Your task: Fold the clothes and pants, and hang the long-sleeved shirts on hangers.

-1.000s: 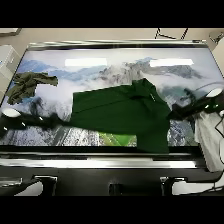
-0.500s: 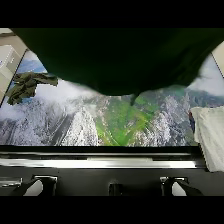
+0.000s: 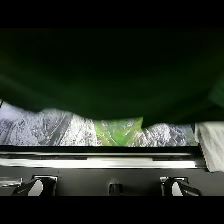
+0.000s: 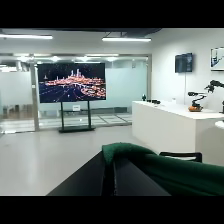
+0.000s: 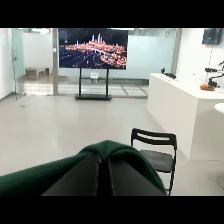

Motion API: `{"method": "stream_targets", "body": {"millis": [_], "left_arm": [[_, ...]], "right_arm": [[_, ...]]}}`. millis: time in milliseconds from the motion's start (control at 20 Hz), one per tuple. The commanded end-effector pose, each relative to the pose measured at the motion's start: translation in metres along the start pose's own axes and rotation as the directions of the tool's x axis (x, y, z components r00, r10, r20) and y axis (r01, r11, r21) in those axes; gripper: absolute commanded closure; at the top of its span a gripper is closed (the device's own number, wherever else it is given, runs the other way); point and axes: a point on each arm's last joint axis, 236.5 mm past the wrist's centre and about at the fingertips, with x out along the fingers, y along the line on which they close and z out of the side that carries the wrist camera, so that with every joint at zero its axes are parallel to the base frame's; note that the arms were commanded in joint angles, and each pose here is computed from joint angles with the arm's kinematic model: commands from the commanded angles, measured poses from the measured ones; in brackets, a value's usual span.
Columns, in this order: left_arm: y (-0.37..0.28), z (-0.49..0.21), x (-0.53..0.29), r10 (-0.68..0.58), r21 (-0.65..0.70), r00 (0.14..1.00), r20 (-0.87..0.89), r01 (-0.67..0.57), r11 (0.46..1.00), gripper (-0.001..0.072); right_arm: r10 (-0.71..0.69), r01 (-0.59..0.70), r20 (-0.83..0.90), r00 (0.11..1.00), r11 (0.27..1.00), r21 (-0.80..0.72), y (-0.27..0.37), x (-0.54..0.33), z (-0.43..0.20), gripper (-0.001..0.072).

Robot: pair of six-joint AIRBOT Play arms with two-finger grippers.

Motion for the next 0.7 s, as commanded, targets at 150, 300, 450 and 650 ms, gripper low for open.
{"method": "stream_targets", "body": {"millis": [150, 300, 450, 650], "left_arm": [[0.056, -0.164, 0.033, -0.002, -0.159, 0.882, -0.471, -0.082, 0.984, 0.0687], [0.075, -0.338, 0.041, -0.158, -0.348, 0.649, -0.745, -0.176, 0.921, 0.0687], [0.067, -0.517, 0.006, -0.327, -0.444, 0.358, -0.875, -0.320, 0.837, 0.0687], [0.085, -0.657, -0.019, -0.366, -0.420, 0.209, -0.907, -0.515, 0.747, 0.0687]], "right_arm": [[0.052, 0.020, -0.623, 0.781, 0.994, 0.107, -0.016, 0.037, -0.176, 0.0673], [0.246, 0.054, -0.930, 0.274, 0.961, 0.270, -0.007, 0.042, -0.347, 0.0673], [0.304, 0.098, -0.951, -0.059, 0.950, 0.297, 0.025, 0.052, -0.488, 0.0673], [0.331, 0.178, -0.936, -0.119, 0.935, 0.307, 0.076, 0.095, -0.629, 0.0672]]}}
